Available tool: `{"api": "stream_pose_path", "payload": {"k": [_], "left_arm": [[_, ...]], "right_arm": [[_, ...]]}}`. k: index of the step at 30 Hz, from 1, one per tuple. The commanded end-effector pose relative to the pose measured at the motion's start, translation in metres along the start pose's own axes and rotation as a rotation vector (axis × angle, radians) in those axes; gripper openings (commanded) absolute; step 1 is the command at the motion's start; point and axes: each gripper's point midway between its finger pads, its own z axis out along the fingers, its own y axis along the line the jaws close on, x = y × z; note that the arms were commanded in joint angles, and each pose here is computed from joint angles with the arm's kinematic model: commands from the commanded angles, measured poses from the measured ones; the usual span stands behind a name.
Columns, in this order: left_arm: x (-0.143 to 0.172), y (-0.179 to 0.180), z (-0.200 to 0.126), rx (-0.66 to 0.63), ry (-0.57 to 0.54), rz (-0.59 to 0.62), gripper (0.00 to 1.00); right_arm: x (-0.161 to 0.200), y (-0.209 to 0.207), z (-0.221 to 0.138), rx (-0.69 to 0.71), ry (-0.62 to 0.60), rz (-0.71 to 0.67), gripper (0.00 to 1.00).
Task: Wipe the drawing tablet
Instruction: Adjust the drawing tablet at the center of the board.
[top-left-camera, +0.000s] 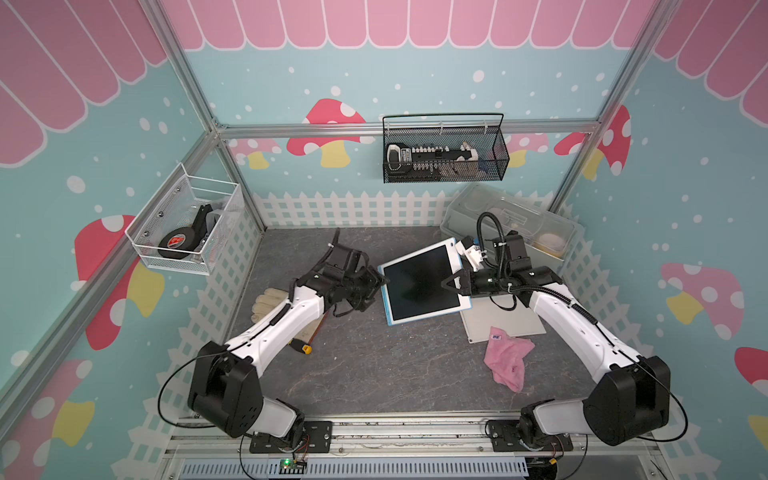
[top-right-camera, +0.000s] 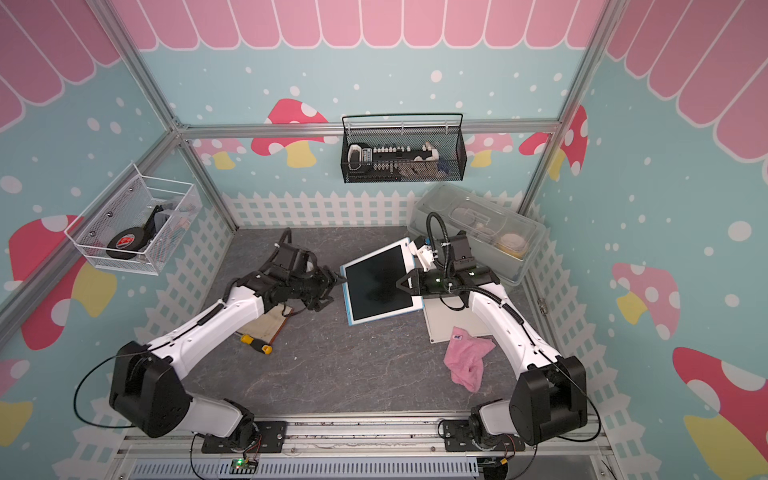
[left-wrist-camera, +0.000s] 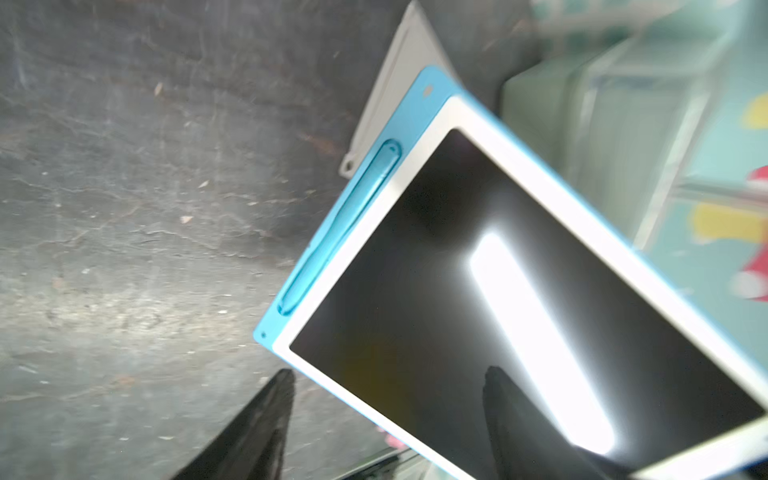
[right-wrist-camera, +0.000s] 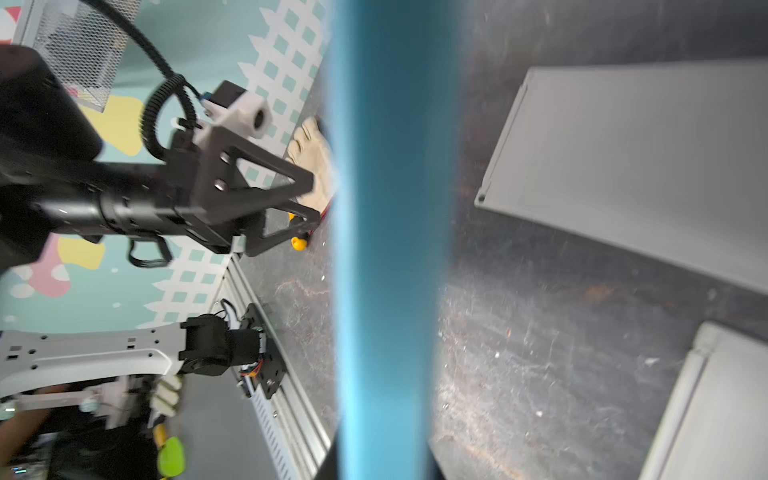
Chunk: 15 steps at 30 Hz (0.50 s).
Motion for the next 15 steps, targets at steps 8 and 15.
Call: {"api": "stream_pose_path", "payload": {"k": [8,15], "left_arm": [[-0.022,-0.076,-0.041,0.149,-0.007,-0.326,0.74],[-0.004,-0.052,-0.036,0.080,0.068,-0.397,0.74]], "right_arm": [[-0.030,0.031,-0.010,0.370,-0.165,-0.786,0.00],[-0.037,0.060,-0.014,0.518,-0.205,-1.131,0.00]]}}
